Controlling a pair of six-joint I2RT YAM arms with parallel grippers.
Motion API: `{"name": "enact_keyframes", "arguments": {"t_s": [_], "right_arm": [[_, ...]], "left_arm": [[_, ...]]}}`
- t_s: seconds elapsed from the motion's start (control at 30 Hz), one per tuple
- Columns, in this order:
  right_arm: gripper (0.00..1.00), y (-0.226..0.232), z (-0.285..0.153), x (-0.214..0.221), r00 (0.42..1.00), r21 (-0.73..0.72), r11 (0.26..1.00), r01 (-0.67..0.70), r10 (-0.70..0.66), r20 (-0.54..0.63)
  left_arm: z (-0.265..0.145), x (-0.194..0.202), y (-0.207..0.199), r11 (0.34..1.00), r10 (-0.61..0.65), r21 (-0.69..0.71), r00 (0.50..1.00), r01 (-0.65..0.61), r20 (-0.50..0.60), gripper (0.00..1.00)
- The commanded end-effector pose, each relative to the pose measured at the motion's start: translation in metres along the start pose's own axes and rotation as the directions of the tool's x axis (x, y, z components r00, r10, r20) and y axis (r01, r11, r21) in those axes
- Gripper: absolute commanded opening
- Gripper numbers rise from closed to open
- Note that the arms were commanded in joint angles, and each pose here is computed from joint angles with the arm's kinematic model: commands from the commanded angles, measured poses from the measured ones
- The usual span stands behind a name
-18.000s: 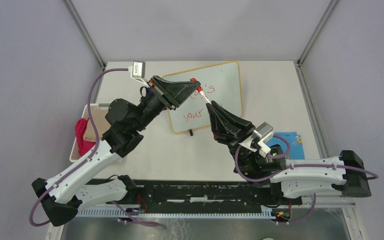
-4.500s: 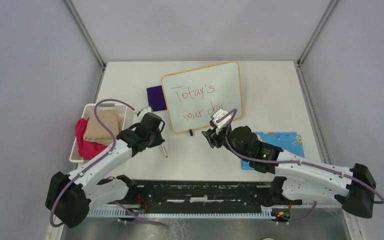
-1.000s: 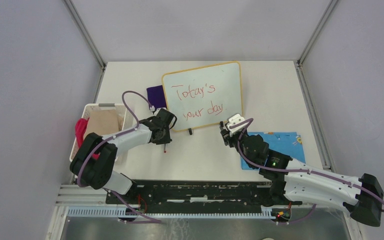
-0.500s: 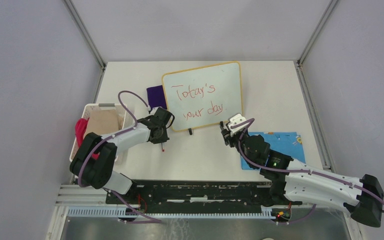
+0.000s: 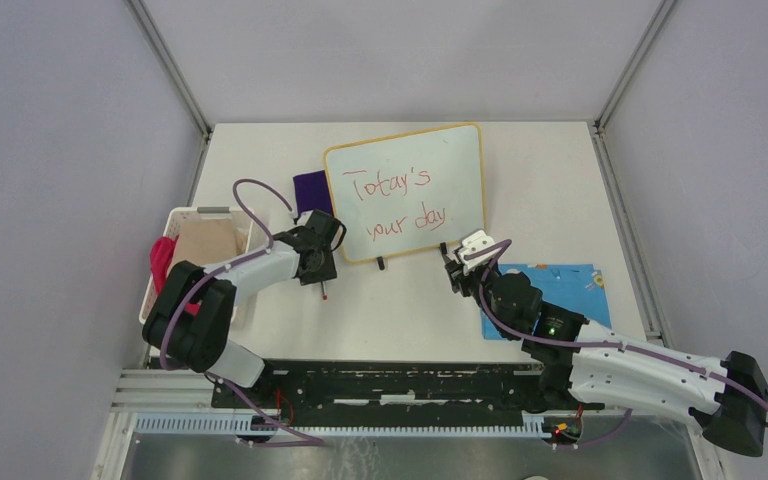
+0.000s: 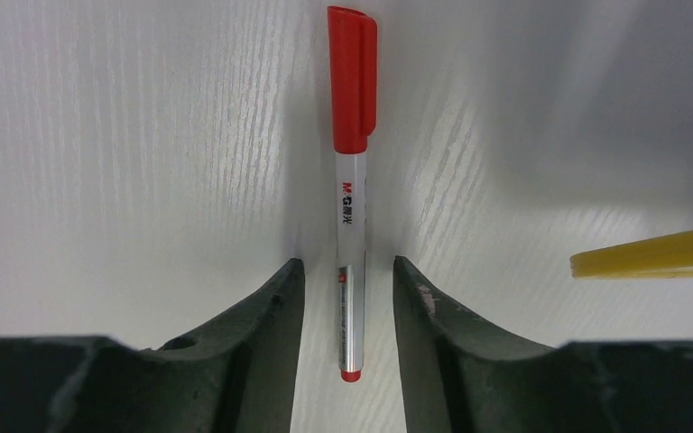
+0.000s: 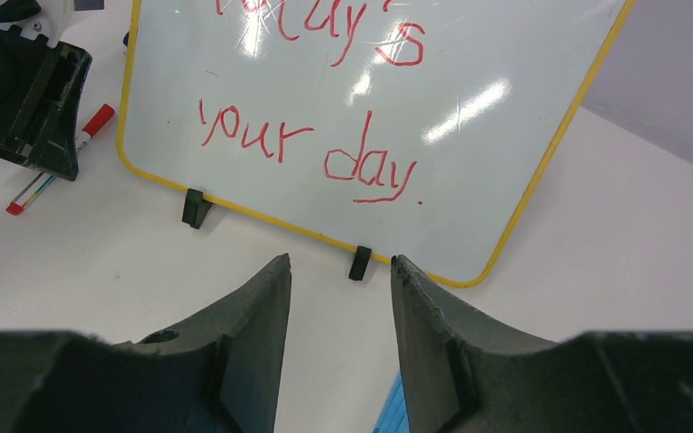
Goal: Write a sentence on the whiteboard
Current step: Place the whiteboard marker at the center of the board, then reset both arms
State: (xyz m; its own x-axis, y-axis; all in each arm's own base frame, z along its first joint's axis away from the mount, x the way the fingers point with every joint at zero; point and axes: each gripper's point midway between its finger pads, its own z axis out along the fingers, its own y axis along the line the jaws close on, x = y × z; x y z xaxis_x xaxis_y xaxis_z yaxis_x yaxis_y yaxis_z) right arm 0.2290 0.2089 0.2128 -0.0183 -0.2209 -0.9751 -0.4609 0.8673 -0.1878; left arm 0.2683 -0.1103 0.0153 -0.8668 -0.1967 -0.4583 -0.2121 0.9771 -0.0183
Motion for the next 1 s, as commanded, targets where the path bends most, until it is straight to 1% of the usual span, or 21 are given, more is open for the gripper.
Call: {"name": "enact_keyframes", "arguments": {"t_s": [0.0, 0.17, 0.33, 0.43, 0.53, 0.57, 0.6, 0.63, 0.67, 0.7, 0.73, 0.77, 0.83, 0.9, 0.97], "right_arm": [[0.50, -0.005, 0.000, -0.009, 0.999, 0.028, 0.999, -0.040, 0.040, 0.029], [0.52, -0.001, 0.002, -0.012, 0.998, 0.014, 0.998, -0.060, 0.059, 0.037], [0.57, 0.001, 0.004, -0.016, 0.997, 0.012, 0.997, -0.075, 0.075, 0.037], [0.59, 0.003, 0.005, -0.017, 0.997, 0.002, 0.997, -0.072, 0.072, 0.033], [0.65, 0.008, 0.006, -0.023, 0.992, -0.017, 0.992, -0.122, 0.123, 0.042], [0.67, 0.010, 0.006, -0.027, 0.988, -0.026, 0.989, -0.145, 0.146, 0.056], [0.72, 0.010, 0.006, -0.031, 0.982, -0.031, 0.985, -0.171, 0.172, 0.073], [0.80, 0.009, 0.005, -0.035, 0.972, -0.031, 0.977, -0.212, 0.214, 0.099], [0.92, 0.008, 0.004, -0.038, 0.961, -0.027, 0.969, -0.245, 0.247, 0.125], [0.98, 0.007, 0.003, -0.039, 0.950, -0.030, 0.962, -0.272, 0.273, 0.152], [0.98, 0.006, 0.003, -0.040, 0.944, -0.031, 0.959, -0.281, 0.282, 0.171], [0.98, 0.003, 0.003, -0.043, 0.939, -0.019, 0.957, -0.291, 0.289, 0.188], [0.98, -0.009, 0.007, -0.043, 0.934, 0.069, 0.944, -0.321, 0.304, 0.188], [0.98, -0.024, 0.011, -0.044, 0.940, 0.185, 0.926, -0.328, 0.301, 0.158], [0.98, -0.034, 0.014, -0.051, 0.956, 0.279, 0.915, -0.292, 0.271, 0.114]], "left_arm": [[-0.010, -0.010, 0.002, 1.000, -0.007, -0.001, 1.000, 0.007, 0.023, 0.50], [-0.022, -0.019, 0.004, 1.000, -0.017, 0.009, 0.997, 0.016, 0.072, 0.60], [-0.040, -0.033, 0.010, 0.999, -0.043, 0.013, 0.989, 0.042, 0.142, 0.70], [-0.056, -0.044, 0.010, 0.998, -0.055, 0.044, 0.978, 0.047, 0.203, 0.74], [-0.078, -0.059, 0.010, 0.996, -0.066, 0.083, 0.960, 0.044, 0.273, 0.75], [-0.087, -0.066, 0.010, 0.994, -0.073, 0.100, 0.949, 0.044, 0.306, 0.75], [-0.097, -0.074, 0.010, 0.993, -0.078, 0.115, 0.937, 0.041, 0.341, 0.75], [-0.109, -0.082, 0.011, 0.990, -0.082, 0.134, 0.921, 0.033, 0.381, 0.76], [-0.121, -0.090, 0.009, 0.987, -0.078, 0.159, 0.905, 0.011, 0.418, 0.77], [-0.132, -0.096, 0.004, 0.980, -0.058, 0.194, 0.890, -0.035, 0.453, 0.79], [-0.143, -0.101, 0.000, 0.973, -0.035, 0.217, 0.872, -0.082, 0.489, 0.81], [-0.151, -0.106, -0.001, 0.967, -0.029, 0.229, 0.854, -0.107, 0.520, 0.86], [-0.167, -0.117, -0.003, 0.960, -0.023, 0.242, 0.822, -0.140, 0.569, 0.98], [-0.182, -0.130, -0.004, 0.957, -0.057, 0.259, 0.788, -0.132, 0.613, 1.00], [-0.200, -0.146, -0.007, 0.949, -0.108, 0.290, 0.743, -0.120, 0.661, 1.00]]}}
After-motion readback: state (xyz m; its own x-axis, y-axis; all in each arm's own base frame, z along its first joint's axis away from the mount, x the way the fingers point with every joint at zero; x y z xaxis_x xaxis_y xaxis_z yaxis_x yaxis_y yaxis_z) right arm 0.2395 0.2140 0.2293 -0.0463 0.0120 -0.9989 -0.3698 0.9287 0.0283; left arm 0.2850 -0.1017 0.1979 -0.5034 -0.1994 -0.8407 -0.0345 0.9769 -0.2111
